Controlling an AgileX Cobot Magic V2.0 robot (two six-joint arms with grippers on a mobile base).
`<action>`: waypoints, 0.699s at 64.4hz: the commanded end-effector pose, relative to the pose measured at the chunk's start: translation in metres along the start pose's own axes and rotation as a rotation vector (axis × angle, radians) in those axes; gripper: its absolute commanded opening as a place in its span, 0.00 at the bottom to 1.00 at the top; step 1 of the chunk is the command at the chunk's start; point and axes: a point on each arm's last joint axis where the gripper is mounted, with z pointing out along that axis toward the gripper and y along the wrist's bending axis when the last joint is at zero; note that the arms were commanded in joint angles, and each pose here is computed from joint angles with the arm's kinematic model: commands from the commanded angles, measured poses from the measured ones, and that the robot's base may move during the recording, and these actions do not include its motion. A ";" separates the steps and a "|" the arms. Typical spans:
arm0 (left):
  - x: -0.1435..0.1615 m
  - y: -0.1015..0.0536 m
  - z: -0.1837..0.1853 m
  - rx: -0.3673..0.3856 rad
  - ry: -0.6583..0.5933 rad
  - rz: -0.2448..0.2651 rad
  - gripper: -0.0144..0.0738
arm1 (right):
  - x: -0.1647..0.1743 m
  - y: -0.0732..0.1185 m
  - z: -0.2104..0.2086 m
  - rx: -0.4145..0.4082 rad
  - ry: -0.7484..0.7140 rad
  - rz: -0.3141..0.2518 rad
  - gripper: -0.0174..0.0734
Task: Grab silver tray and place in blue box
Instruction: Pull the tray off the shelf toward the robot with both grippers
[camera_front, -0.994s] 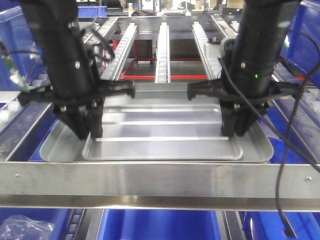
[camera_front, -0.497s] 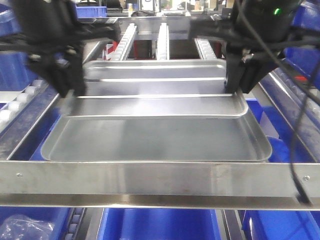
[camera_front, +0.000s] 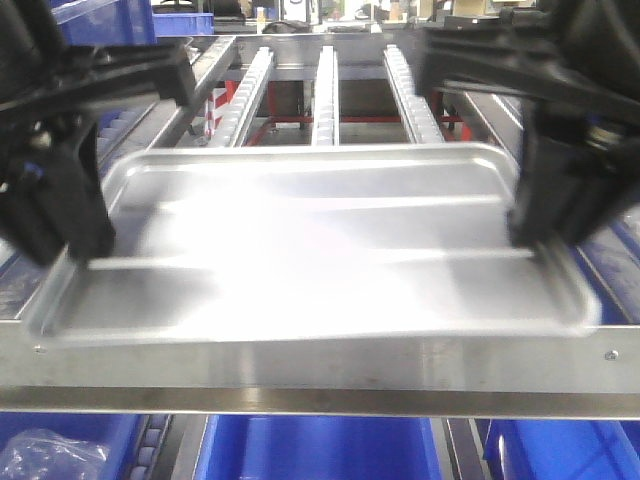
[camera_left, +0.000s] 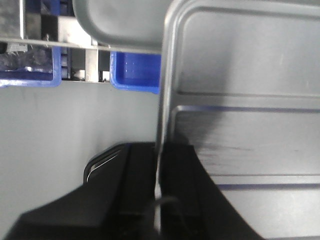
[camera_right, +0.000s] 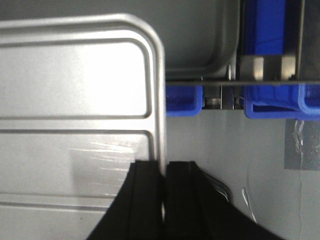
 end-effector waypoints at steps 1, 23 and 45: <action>-0.002 -0.006 -0.016 0.049 -0.064 0.006 0.16 | -0.005 0.001 -0.016 -0.044 -0.074 -0.006 0.25; -0.001 -0.006 -0.016 0.046 -0.060 0.004 0.16 | 0.002 -0.002 -0.008 -0.010 -0.090 -0.018 0.25; -0.001 -0.006 -0.016 0.045 -0.059 0.004 0.16 | 0.002 -0.002 -0.008 -0.012 -0.093 -0.017 0.25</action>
